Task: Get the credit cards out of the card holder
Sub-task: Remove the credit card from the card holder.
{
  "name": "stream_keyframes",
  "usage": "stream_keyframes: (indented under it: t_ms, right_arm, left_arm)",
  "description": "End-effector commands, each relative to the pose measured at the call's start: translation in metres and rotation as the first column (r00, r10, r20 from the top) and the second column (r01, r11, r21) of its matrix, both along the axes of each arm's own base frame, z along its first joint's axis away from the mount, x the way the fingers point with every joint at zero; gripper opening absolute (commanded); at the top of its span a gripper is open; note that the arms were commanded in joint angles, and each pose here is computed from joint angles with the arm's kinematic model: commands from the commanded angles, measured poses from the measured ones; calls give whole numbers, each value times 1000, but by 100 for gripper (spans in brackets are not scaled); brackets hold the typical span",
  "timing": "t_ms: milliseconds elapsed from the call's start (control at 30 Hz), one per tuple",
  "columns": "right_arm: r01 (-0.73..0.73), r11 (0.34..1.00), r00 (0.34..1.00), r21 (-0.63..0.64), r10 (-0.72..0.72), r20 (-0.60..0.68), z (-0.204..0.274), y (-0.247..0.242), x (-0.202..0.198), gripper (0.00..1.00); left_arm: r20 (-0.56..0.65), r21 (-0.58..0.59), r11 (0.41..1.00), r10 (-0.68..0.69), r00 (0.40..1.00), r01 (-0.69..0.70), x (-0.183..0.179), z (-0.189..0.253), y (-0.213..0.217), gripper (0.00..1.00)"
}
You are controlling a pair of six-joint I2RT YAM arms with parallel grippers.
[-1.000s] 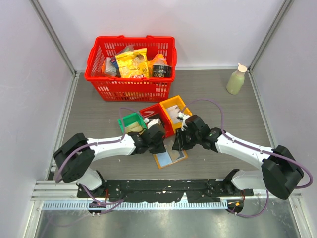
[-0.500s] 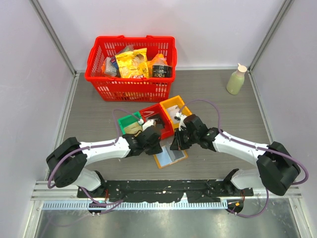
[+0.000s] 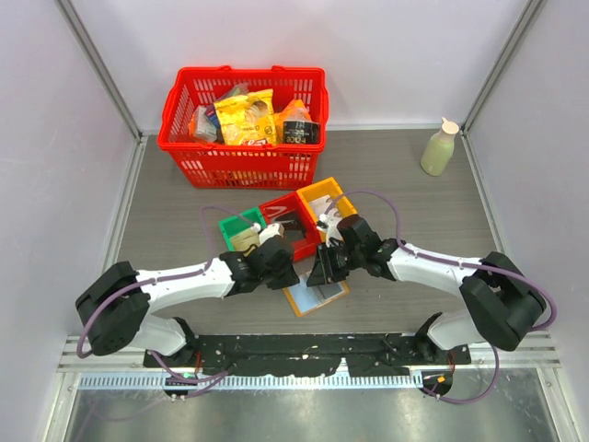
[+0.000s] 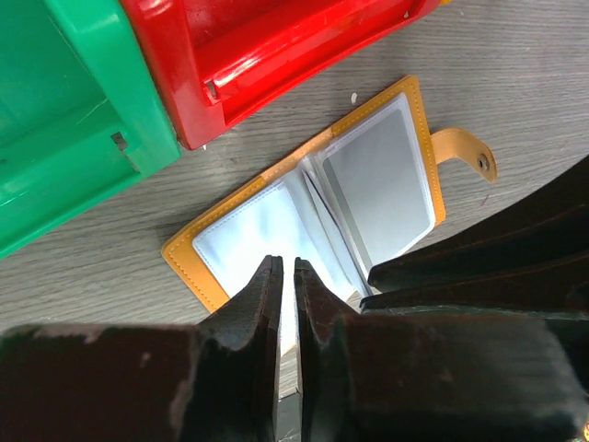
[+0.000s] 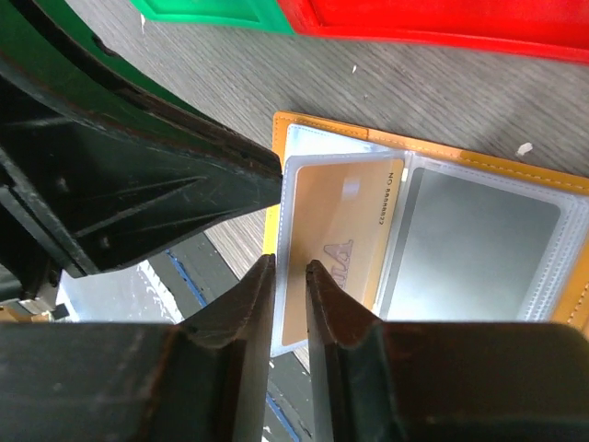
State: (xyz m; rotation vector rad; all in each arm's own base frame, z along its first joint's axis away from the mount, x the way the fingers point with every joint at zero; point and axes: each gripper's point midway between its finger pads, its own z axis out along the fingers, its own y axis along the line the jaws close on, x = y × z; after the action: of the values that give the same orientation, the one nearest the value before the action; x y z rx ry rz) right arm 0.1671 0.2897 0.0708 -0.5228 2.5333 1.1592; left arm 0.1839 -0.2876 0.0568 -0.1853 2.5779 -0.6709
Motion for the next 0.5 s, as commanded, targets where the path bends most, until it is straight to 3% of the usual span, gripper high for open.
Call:
stream_keyframes:
  t_ms: [0, 133, 233, 367, 467]
  right_arm:
    - [-11, 1000, 999, 2, 11, 43, 4, 1, 5, 27]
    - [6, 999, 998, -48, -3, 70, 0, -9, 6, 43]
    - [-78, 995, 996, 58, 75, 52, 14, 2, -8, 59]
    - [-85, 994, 993, 62, 80, 87, 18, 2, -6, 66]
    - [-62, 998, 994, 13, 61, 87, 9, -4, -4, 63]
  left_arm:
    - [38, -16, 999, 44, 998, -43, 6, 11, 8, 13]
    - [42, -12, 999, 50, 998, -50, 5, 14, 12, 14]
    - [42, -2, 999, 49, 998, -49, 3, 16, 15, 15]
    - [61, -12, 998, 61, 996, -60, 4, 25, 19, 16]
    - [64, -32, 998, 49, 997, -47, 3, 29, 16, 15]
